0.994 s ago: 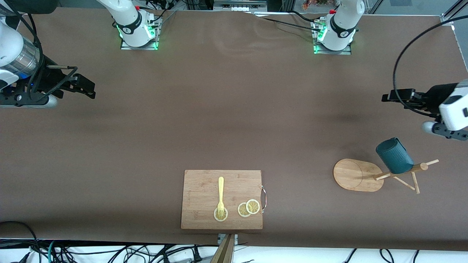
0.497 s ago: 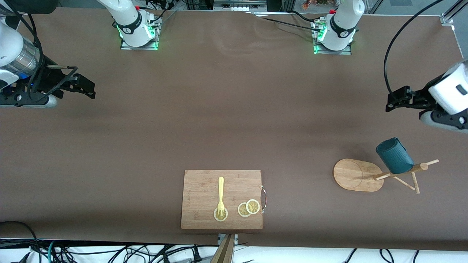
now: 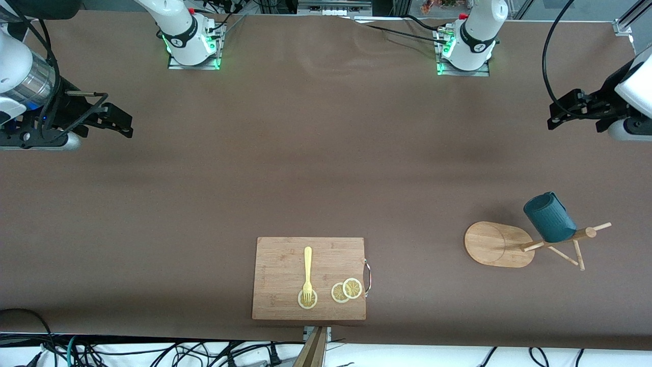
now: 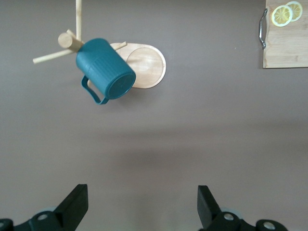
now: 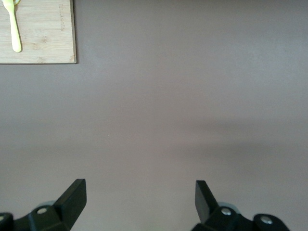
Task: Pass cup and hang on rack
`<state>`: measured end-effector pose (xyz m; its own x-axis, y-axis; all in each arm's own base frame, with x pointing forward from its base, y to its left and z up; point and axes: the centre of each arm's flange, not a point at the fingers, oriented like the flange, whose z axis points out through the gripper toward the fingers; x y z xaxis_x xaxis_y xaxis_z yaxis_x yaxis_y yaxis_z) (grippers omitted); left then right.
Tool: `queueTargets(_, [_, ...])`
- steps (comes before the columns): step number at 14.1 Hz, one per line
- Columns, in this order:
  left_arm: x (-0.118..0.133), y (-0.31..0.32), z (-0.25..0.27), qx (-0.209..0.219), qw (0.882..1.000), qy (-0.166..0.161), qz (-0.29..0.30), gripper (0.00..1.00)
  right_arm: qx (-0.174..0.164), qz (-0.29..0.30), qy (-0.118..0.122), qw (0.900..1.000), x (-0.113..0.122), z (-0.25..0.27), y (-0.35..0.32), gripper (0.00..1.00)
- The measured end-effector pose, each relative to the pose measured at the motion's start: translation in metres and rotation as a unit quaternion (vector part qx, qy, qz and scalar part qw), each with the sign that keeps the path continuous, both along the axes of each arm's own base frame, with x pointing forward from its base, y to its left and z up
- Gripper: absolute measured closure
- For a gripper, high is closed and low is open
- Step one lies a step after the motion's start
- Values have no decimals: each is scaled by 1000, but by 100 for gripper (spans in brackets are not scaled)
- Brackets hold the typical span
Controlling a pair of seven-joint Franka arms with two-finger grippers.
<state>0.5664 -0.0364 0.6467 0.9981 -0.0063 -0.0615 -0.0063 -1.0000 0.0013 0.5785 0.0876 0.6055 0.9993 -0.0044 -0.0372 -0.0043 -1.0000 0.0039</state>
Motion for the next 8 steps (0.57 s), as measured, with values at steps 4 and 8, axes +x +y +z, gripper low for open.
queueTargets(4, [0, 8, -15, -5, 1000, 16, 11, 0, 0, 0, 0, 1000, 0, 0, 0, 0])
queueTargets(8, [7, 11, -28, -14, 999, 28, 16, 0, 0, 0, 0, 1000, 0, 0, 0, 0])
